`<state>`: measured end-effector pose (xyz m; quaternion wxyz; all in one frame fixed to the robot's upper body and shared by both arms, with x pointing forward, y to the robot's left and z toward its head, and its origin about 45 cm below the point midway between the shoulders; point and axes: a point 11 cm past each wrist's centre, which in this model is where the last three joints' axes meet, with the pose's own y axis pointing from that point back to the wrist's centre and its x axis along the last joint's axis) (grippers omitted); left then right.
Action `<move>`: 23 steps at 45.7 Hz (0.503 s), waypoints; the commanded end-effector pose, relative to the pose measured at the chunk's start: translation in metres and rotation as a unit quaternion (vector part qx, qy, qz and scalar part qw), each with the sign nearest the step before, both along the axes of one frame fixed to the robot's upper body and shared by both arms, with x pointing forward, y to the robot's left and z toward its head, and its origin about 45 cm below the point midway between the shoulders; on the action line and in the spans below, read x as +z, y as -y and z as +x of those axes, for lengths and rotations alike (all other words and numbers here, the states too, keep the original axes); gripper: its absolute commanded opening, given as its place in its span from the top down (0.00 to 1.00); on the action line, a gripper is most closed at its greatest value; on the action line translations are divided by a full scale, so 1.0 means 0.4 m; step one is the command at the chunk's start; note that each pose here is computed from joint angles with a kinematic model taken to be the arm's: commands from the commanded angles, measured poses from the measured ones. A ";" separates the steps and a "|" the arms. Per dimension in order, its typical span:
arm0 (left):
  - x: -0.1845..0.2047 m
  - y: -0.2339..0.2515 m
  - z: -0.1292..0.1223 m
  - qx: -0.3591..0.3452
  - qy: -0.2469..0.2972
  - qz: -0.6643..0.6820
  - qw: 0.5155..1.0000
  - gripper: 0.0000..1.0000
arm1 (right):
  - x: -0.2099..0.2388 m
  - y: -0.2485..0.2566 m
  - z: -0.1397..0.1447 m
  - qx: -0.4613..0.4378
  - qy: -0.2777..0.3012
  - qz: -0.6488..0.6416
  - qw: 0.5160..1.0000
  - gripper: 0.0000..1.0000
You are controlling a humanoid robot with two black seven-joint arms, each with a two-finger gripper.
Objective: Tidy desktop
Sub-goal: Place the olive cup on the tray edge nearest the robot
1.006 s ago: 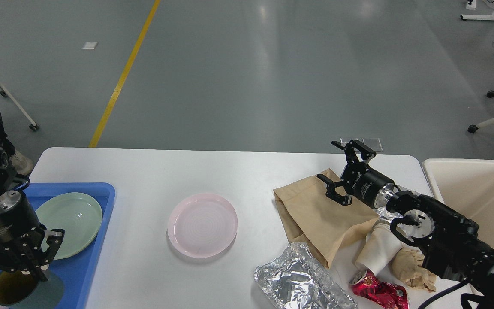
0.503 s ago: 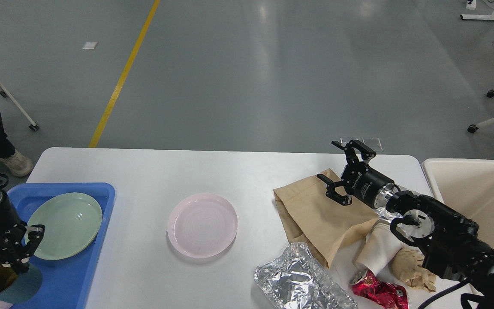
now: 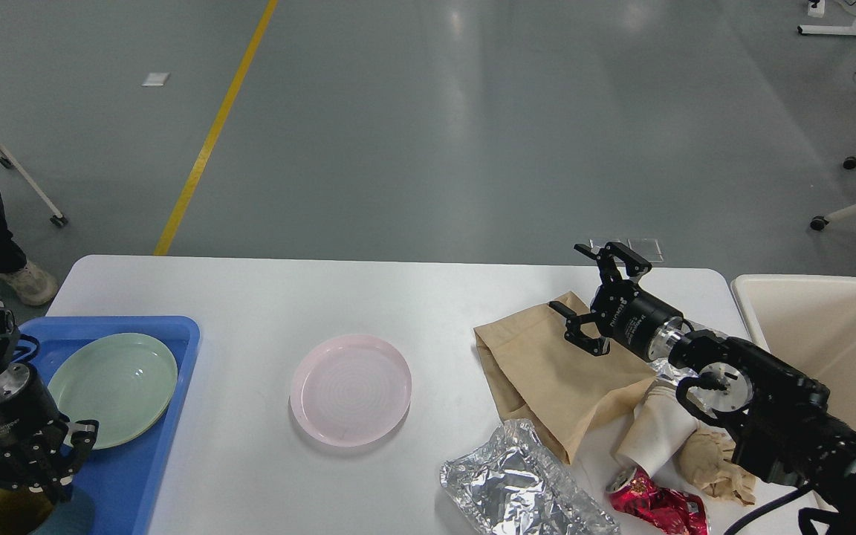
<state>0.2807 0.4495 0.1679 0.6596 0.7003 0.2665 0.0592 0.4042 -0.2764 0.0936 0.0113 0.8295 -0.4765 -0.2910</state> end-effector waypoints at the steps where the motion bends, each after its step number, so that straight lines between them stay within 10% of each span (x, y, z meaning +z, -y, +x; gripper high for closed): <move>1: -0.029 -0.005 -0.008 0.002 0.002 -0.001 1.000 1.00 | 0.000 0.000 0.000 0.000 0.000 0.000 1.000 0.00; 9: -0.032 -0.006 -0.004 0.001 0.010 0.000 1.000 0.94 | 0.000 0.000 0.000 0.000 0.000 0.000 1.000 0.00; 23: -0.034 -0.009 -0.001 0.002 0.019 0.003 1.000 0.36 | 0.000 0.000 0.000 0.000 0.000 0.000 1.000 0.00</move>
